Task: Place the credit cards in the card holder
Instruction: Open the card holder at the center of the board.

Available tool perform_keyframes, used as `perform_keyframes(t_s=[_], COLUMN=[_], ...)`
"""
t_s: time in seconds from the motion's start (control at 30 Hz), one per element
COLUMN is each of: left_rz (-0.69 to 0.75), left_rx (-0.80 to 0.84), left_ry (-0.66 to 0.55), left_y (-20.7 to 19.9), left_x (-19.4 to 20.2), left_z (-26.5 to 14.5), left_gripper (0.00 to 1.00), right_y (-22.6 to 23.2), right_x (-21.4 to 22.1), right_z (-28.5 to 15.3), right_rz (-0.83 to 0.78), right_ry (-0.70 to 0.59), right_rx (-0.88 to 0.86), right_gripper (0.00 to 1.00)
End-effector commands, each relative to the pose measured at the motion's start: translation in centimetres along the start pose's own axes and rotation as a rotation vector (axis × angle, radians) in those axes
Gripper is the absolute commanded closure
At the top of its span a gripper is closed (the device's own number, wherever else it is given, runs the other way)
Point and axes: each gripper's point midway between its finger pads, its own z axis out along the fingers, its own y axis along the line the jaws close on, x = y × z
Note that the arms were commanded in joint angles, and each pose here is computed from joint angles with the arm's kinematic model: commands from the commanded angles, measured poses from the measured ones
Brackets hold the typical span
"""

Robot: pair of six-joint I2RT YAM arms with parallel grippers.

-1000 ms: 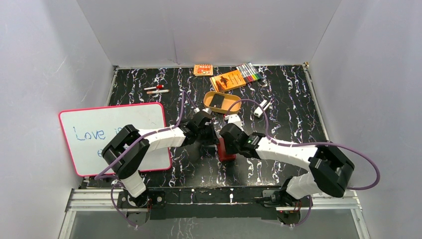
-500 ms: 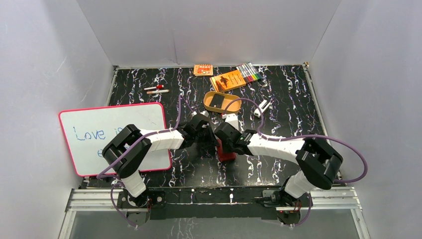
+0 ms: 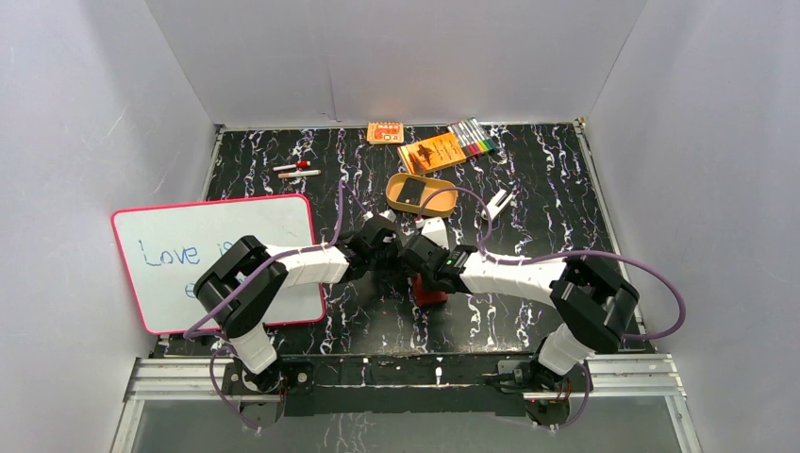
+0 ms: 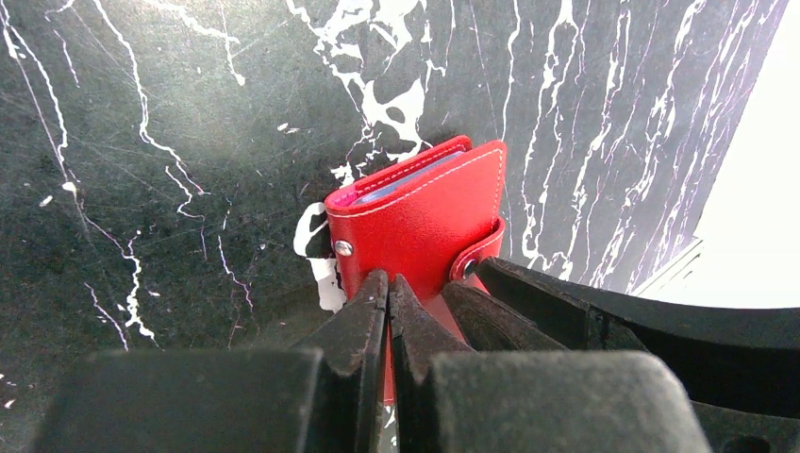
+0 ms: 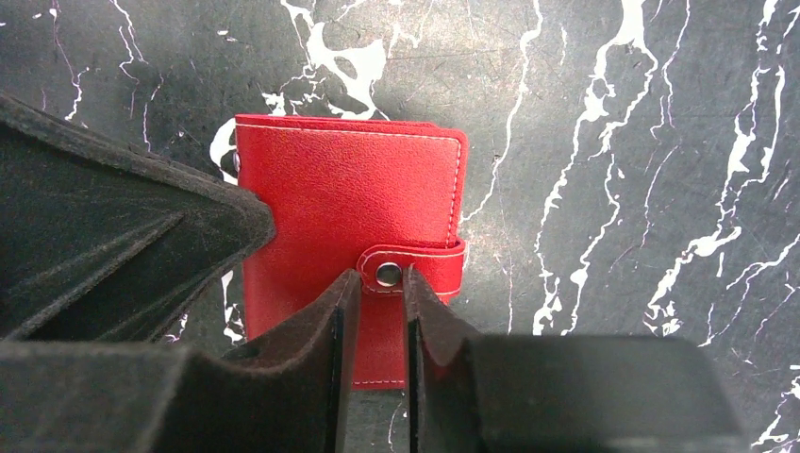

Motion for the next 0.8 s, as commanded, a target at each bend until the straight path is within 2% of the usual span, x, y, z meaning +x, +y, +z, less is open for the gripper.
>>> perform_keyframes(t_s=[0.0, 0.33, 0.57, 0.77], left_rz=[-0.009, -0.01, -0.012, -0.008], left_rx=[-0.05, -0.091, -0.099, -0.051], left_ry=[0.013, 0.018, 0.016, -0.018], left_y=[1.5, 2.6, 2.8, 1.0], left_x=[0.5, 0.7, 0.7, -0.2], left_z=[0.2, 0.5, 0.5, -1.0], left_gripper=[1.0, 1.0, 1.0, 1.0], right_y=[-0.8, -1.1, -1.0, -0.7], right_x=[-0.4, -0.9, -1.3, -1.6], right_z=[-0.5, -1.5, -2.2, -2.5], right_rz=[-0.002, 0.02, 0.047, 0.053], right_ry=[-0.011, -0.032, -0.047, -0.057], right_rx=[0.054, 0.045, 0.019, 0.0], right_gripper=[0.73, 1.0, 1.0, 1.0])
